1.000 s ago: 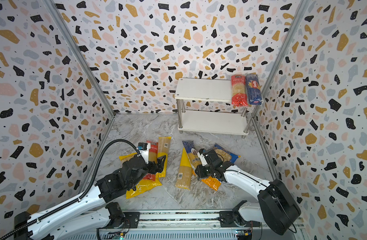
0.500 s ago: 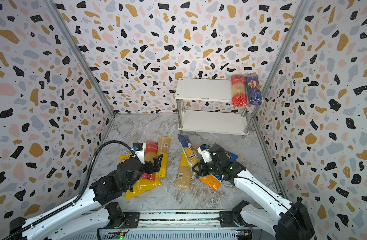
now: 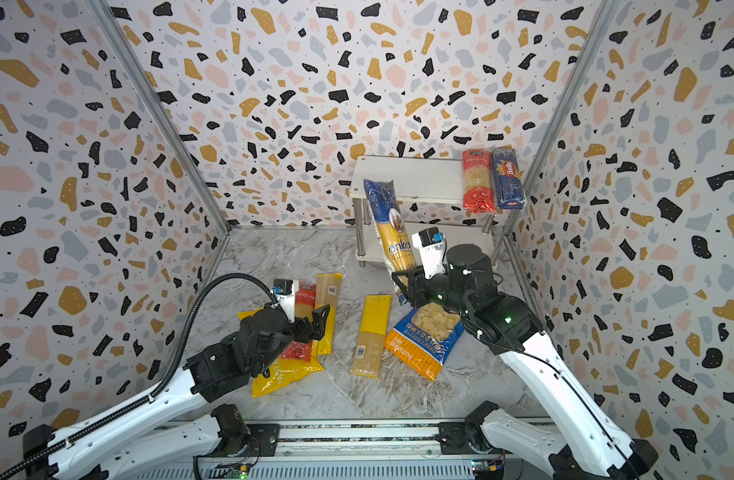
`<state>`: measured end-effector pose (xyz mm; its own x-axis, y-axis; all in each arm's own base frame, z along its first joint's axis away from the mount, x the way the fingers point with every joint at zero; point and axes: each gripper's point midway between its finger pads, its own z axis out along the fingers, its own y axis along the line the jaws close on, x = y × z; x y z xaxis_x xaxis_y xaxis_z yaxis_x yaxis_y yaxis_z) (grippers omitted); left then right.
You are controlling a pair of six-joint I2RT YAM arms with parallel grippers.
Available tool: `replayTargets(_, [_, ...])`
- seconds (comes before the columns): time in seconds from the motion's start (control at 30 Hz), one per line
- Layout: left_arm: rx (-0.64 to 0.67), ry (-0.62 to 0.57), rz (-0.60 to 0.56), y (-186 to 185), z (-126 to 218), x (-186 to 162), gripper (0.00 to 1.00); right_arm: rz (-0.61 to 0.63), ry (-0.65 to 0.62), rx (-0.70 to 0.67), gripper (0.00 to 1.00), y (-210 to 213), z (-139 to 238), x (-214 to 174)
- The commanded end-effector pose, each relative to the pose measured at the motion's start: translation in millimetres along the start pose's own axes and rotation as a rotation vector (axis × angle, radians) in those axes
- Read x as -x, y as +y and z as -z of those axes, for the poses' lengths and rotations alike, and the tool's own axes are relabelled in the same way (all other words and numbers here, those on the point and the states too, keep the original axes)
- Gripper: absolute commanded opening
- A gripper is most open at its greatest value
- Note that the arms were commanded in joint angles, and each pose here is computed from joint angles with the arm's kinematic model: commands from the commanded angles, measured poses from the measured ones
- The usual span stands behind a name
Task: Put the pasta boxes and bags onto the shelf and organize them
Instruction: 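Carry the Ankara pack with the right gripper up to the top shelf, then set the Ankara pack beside the red-labelled spaghetti and open the right gripper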
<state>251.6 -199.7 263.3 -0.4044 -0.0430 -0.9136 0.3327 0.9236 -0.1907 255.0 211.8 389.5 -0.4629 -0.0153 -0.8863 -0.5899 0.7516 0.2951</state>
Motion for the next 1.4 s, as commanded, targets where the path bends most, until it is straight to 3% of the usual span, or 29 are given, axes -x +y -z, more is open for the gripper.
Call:
replayTargets(0.0, [-0.071,-0.099,-0.030,-26.4,5.8,53.3,1.00,0.123,-0.249,-0.118,0.00,-4.1,20.9,86.2])
replayTargets(0.2, [-0.157,-0.182,-0.036,-58.5,8.3,106.6,0.99,0.226,-0.385,-0.351,0.00,-29.1,12.8,159.1])
replayTargets(0.37, [-0.146,-0.179,-0.042,-57.3,5.5,105.0,1.00,0.282,-0.427,-0.573,0.00,-58.2,-1.4,207.2])
replayTargets(0.5, [-0.129,-0.181,-0.032,-48.8,9.8,97.9,1.00,0.250,-0.425,-0.653,0.00,-92.2,-13.1,230.0])
replayTargets(0.8, [-0.109,-0.177,-0.018,-37.7,14.4,86.3,0.99,0.155,-0.402,-0.709,0.00,-156.5,-30.3,234.7])
replayTargets(1.37, [-0.092,-0.161,-0.038,-35.8,4.5,73.4,0.99,0.105,-0.322,-0.778,0.00,-202.9,-29.2,216.3])
